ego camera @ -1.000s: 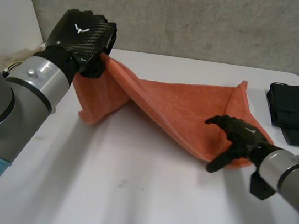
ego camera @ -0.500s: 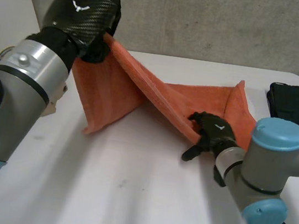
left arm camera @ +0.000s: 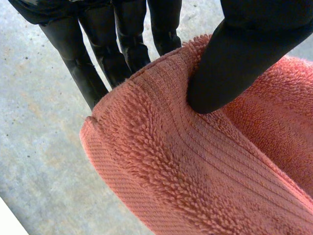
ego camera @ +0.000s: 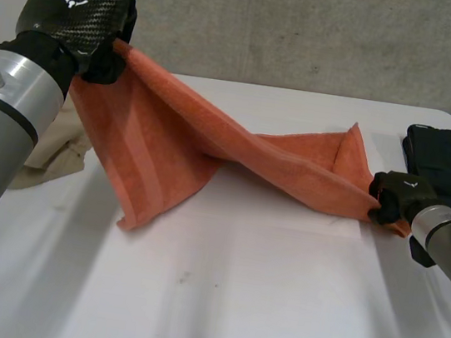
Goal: Fold the laundry.
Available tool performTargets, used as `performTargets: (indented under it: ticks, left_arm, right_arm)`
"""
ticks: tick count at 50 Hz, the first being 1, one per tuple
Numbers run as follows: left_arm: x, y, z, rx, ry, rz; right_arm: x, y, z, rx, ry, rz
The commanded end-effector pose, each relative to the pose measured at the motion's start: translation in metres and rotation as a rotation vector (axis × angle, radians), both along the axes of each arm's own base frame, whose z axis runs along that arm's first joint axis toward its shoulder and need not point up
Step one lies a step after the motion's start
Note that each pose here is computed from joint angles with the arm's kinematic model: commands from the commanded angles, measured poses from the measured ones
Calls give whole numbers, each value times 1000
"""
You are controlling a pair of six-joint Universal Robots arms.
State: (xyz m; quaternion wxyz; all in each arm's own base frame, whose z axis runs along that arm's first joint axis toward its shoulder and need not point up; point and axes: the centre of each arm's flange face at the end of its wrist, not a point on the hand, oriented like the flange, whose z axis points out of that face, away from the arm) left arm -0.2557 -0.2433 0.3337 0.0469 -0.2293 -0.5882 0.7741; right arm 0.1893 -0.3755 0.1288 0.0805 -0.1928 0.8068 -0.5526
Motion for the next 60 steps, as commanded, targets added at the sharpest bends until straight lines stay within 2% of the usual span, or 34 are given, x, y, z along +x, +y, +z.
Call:
performTargets:
  ticks: [1, 10, 16, 23, 28, 33, 37, 38, 41, 42, 45, 46, 50, 53, 60]
  left_arm:
    - [10, -8, -9, 27, -19, 38]
    - [30, -10, -20, 127, -67, 93]
    - [34, -1, -28, 227, -115, 94]
    - [33, -7, -46, 287, -187, 99]
    - [24, -37, -85, 346, -334, 97]
    - [14, -73, -110, 350, -398, 99]
    - [1, -111, -104, 228, -358, 115]
    - [-2, -120, -98, 178, -340, 122]
    - [-10, -145, -63, -35, -263, 151]
    - [-13, -154, -39, -167, -202, 168]
    - [-15, -163, -2, -379, -112, 197]
    - [-14, -163, 23, -511, -57, 216]
    - [-9, -150, 75, -760, 61, 247]
    - [-10, -146, 80, -780, 76, 240]
    - [-10, -151, 30, -580, 21, 200]
  right_arm:
    - [-24, 3, 61, -123, 182, 42]
    - [-44, 54, 167, -227, 573, 153]
    - [-40, 95, 220, -283, 655, 189]
    - [-36, 90, 193, -157, 637, 248]
    - [-17, 66, 155, -60, 639, 318]
    - [-5, 38, 131, -41, 657, 308]
    - [20, 11, 132, -161, 647, 254]
    - [30, -1, 145, -259, 631, 214]
    - [43, -17, 174, -444, 593, 136]
    - [49, -27, 199, -585, 557, 78]
    - [55, -38, 236, -803, 501, -9]
    - [58, -41, 260, -939, 464, -58]
    - [64, -37, 301, -1184, 393, -147]
    - [65, -29, 309, -1206, 382, -152]
    - [68, -31, 268, -1069, 390, -84]
